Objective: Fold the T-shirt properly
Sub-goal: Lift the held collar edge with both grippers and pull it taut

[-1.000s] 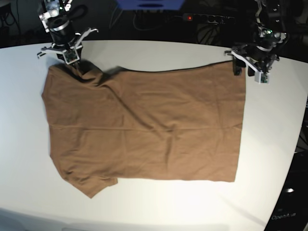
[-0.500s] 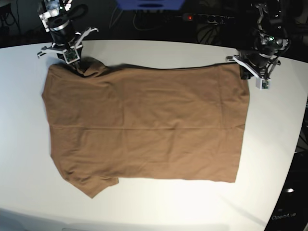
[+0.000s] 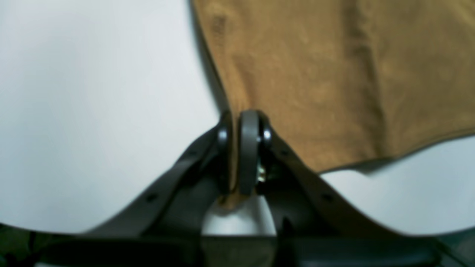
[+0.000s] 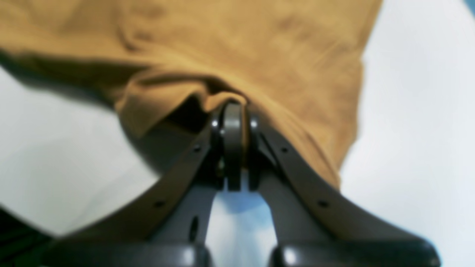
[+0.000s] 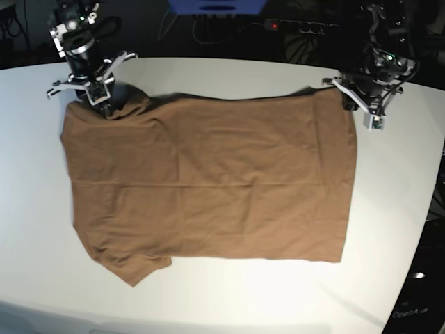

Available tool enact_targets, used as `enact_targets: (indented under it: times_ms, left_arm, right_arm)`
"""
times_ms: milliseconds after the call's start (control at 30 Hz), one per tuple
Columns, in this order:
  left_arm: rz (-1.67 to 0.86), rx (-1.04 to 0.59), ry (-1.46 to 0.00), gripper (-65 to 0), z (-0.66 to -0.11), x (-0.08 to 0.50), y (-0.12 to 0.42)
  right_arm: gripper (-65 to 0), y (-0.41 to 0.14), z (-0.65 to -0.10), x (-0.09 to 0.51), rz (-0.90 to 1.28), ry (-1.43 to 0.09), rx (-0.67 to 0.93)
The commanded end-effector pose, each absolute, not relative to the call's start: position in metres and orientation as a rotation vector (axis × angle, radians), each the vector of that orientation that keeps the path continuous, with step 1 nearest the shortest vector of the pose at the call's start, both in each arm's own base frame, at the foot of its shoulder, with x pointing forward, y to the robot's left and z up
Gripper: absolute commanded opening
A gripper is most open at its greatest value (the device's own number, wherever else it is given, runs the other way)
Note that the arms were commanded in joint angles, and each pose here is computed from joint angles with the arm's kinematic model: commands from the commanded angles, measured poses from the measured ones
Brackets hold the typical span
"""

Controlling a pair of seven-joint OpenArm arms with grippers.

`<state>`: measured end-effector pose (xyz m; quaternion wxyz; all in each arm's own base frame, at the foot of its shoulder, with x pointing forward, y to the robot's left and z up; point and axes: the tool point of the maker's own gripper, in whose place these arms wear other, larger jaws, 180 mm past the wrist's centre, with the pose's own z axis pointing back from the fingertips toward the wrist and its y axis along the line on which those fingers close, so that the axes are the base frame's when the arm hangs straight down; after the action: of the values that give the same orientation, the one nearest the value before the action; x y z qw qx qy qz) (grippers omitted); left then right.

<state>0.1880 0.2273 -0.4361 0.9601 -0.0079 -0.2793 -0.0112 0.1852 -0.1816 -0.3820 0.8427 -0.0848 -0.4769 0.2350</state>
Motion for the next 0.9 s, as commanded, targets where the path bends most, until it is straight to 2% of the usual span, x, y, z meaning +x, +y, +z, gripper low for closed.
enact_targets:
  times_ms: [0,533,867]
  left_arm:
    - [-0.036,-0.01,-0.565,-61.4,-0.431,0.193,0.228]
    - [-0.044,0.007,-0.628,-61.4,-0.395,0.26,0.231]
    - [-0.034,0.022,-0.631,-61.4,-0.368,0.298,0.234]
  right_arm:
    - [-64.3,-0.18,-0.369,0.192,0.502,-1.058,-0.182]
    - [-64.3,-0.188,-0.344,0.246,0.584,-1.127,-0.326]
    - [-64.4,-0.188,-0.325,0.295,0.614,-1.13,-0.342]
